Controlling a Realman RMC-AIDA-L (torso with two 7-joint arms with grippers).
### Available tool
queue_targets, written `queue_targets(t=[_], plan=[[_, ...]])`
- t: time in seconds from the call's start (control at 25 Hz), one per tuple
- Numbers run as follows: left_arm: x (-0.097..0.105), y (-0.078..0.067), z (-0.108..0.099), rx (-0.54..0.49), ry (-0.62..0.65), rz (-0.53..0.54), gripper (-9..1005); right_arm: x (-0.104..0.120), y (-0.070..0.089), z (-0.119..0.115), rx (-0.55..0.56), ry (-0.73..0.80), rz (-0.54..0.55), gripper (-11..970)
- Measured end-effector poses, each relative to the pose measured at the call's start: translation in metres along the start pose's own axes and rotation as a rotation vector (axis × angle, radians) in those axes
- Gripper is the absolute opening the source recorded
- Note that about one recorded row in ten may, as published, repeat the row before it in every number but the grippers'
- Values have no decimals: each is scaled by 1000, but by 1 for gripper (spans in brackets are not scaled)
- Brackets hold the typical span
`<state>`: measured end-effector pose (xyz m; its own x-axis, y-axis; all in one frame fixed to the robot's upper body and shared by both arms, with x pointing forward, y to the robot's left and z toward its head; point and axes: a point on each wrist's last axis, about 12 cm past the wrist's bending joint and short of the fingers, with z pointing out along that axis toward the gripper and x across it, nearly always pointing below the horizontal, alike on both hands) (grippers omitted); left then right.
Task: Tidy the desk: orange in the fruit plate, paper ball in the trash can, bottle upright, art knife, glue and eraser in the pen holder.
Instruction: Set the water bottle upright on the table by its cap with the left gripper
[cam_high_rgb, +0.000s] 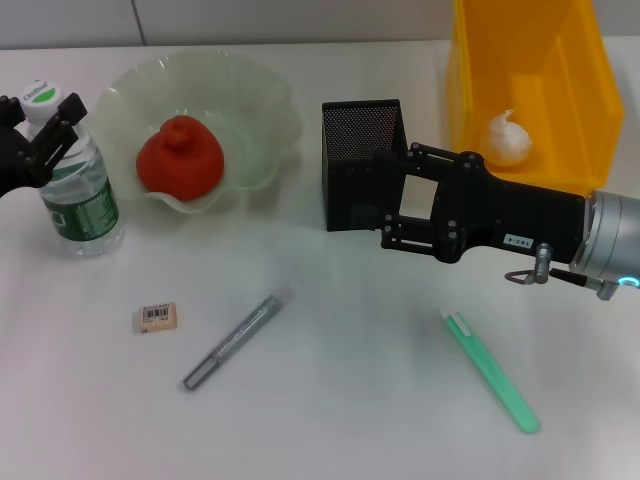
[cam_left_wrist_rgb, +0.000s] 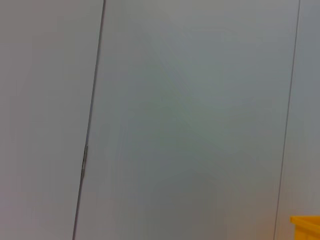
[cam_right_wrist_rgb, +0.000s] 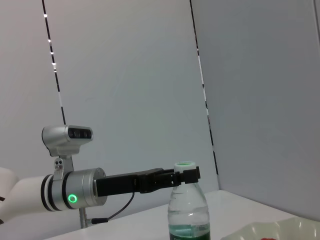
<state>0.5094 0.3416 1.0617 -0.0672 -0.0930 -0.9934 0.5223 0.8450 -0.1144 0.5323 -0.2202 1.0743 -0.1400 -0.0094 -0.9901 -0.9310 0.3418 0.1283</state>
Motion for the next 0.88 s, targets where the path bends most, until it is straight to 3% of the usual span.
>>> queue_targets(t=[0.88], plan=[[1, 0, -1, 0, 5, 1, 489, 0, 0, 0, 0, 0, 0, 732]])
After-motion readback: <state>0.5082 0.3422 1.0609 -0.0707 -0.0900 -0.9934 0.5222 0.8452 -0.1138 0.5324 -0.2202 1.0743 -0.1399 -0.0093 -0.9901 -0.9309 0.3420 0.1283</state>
